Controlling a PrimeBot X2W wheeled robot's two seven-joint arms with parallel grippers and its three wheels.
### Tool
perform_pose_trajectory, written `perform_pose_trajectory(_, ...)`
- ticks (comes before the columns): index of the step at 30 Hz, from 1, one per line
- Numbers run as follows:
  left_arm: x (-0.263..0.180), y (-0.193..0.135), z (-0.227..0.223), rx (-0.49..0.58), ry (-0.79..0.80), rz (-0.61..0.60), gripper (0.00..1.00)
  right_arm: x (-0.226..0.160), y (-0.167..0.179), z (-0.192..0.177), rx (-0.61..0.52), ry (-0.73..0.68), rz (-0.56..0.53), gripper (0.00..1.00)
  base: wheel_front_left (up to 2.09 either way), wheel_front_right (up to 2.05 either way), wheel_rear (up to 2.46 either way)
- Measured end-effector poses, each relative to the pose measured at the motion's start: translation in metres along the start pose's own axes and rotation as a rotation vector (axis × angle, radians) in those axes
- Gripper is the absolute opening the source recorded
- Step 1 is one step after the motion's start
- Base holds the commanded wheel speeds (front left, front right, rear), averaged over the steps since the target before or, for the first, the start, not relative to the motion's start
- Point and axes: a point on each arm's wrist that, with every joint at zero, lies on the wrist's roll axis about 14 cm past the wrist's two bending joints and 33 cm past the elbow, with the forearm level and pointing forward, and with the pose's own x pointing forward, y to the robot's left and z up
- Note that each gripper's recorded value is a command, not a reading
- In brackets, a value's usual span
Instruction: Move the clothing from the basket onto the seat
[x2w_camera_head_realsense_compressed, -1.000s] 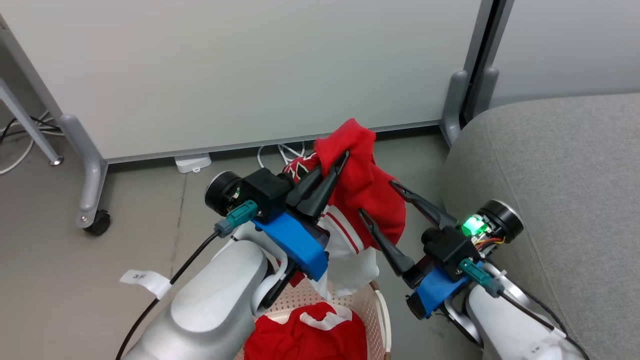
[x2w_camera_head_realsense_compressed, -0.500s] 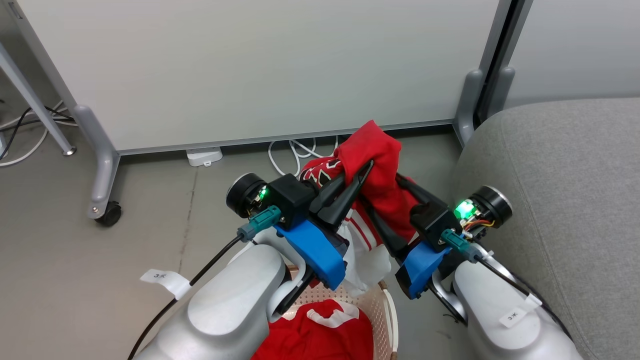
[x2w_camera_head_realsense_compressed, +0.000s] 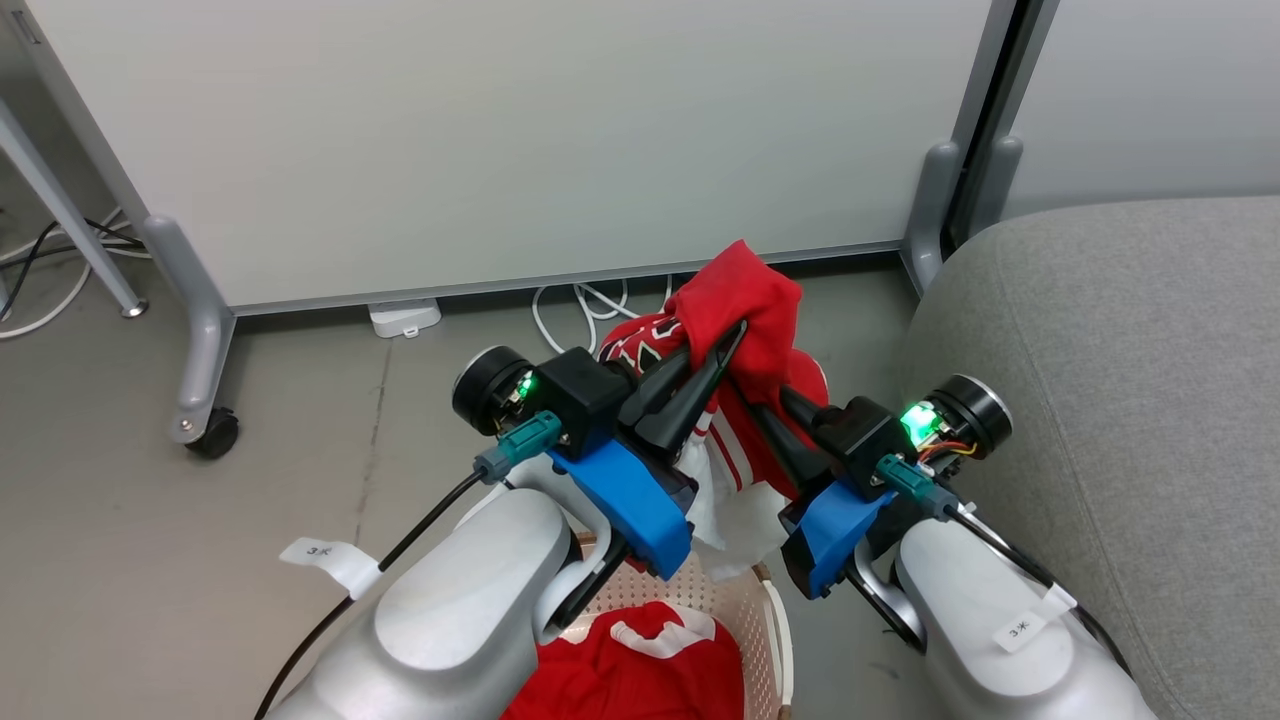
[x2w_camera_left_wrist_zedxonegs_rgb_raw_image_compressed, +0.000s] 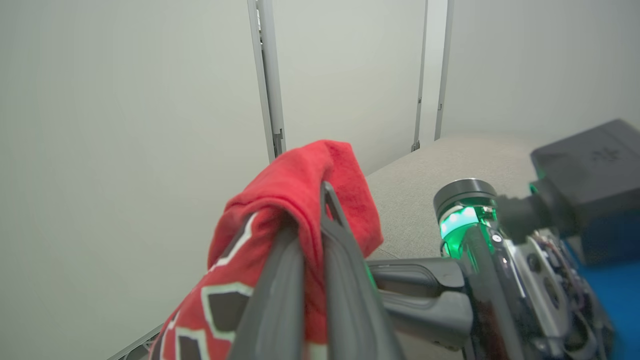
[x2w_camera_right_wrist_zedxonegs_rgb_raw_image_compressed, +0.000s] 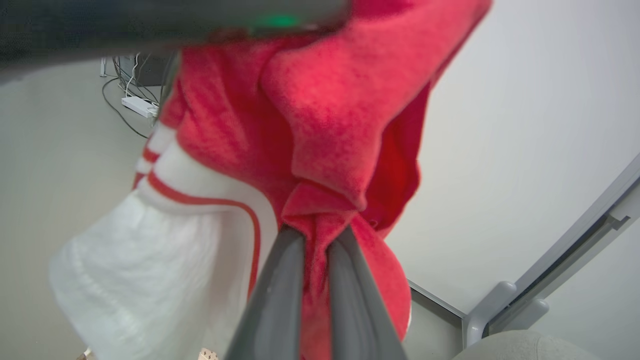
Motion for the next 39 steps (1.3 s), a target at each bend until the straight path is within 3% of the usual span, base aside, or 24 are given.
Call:
perform_pose_trajectory(16,0.000,0.004,0.000,0.016,0.000,0.009,0.00,0.000,0.003,0.002,0.029,-0.013,0.003,0.00,0.00,0.00,0.00)
perform_pose_trajectory(17,0.000,0.006,0.001,0.017,-0.004,0.016,0.40,0.000,0.003,0.002,0.033,-0.014,0.002,0.00,0.00,0.00,0.00)
perform_pose_trajectory(18,0.000,0.008,0.001,0.026,-0.005,0.023,1.00,0.000,0.003,0.003,0.034,-0.016,0.001,0.00,0.00,0.00,0.00)
perform_pose_trajectory(25,-0.002,0.011,-0.002,0.039,0.002,0.038,1.00,-0.001,-0.004,0.005,0.066,-0.030,-0.027,0.00,0.00,0.00,0.00)
perform_pose_trajectory(39,-0.007,0.023,-0.023,0.028,0.035,0.079,1.00,-0.030,-0.054,-0.002,0.137,-0.062,-0.207,0.00,0.00,0.00,0.00)
